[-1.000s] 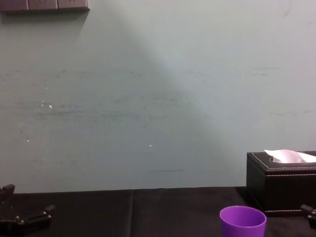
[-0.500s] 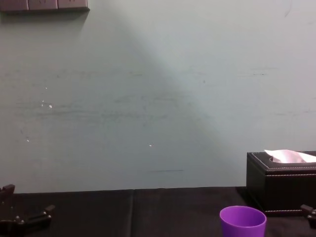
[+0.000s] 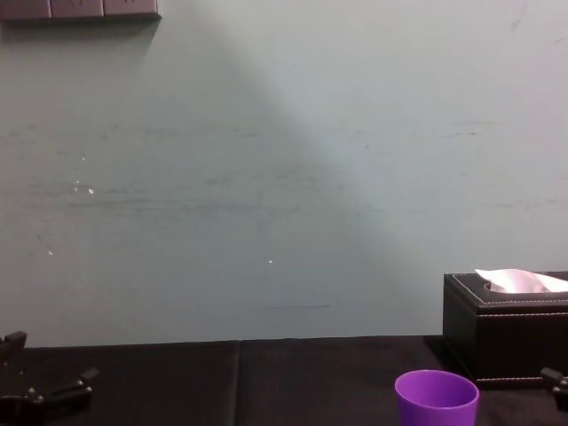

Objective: Stack the three plastic cups sequentially using one hand.

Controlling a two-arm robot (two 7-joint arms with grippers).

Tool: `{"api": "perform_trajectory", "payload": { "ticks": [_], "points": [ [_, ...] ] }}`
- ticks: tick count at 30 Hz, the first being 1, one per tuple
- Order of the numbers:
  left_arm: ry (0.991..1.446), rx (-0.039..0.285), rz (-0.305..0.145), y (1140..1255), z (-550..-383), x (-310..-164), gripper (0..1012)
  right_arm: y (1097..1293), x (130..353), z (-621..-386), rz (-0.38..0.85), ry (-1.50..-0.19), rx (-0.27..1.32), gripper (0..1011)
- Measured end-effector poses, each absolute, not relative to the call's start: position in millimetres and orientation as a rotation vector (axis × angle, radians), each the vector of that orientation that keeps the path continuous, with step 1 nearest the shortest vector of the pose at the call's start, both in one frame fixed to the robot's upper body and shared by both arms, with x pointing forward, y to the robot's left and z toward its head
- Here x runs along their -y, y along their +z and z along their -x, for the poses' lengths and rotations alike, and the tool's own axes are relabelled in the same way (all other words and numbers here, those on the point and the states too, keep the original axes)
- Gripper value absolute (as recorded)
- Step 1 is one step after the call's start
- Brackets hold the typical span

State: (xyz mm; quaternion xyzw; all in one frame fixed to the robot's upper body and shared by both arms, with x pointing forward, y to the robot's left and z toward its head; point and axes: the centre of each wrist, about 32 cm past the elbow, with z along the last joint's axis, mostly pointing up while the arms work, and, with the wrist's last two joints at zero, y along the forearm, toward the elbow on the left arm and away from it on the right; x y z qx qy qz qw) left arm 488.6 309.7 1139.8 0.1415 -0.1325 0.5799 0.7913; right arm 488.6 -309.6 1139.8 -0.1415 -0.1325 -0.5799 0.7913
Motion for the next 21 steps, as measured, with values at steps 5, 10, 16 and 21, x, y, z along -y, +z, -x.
{"api": "perform_trajectory", "payload": {
  "ticks": [5,10,16,21],
  "points": [
    [1.248,0.285,-0.304,1139.8,-488.6,-309.7,1011,1139.8,309.7,-488.6,0.304,-1.248,0.285,1004],
    [1.248,0.285,-0.304,1139.8,-488.6,-309.7,1011,1139.8,309.7,-488.6,0.304,-1.248,0.285,1004],
    [1.248,0.285,-0.304,1139.8,-488.6,-309.7,1011,1139.2,311.6,-487.3,0.292,-1.251,0.270,1004],
    [1.248,0.285,-0.304,1139.8,-488.6,-309.7,1011,1139.6,318.2,-481.1,0.230,-1.235,0.226,1004]
  ]
}}
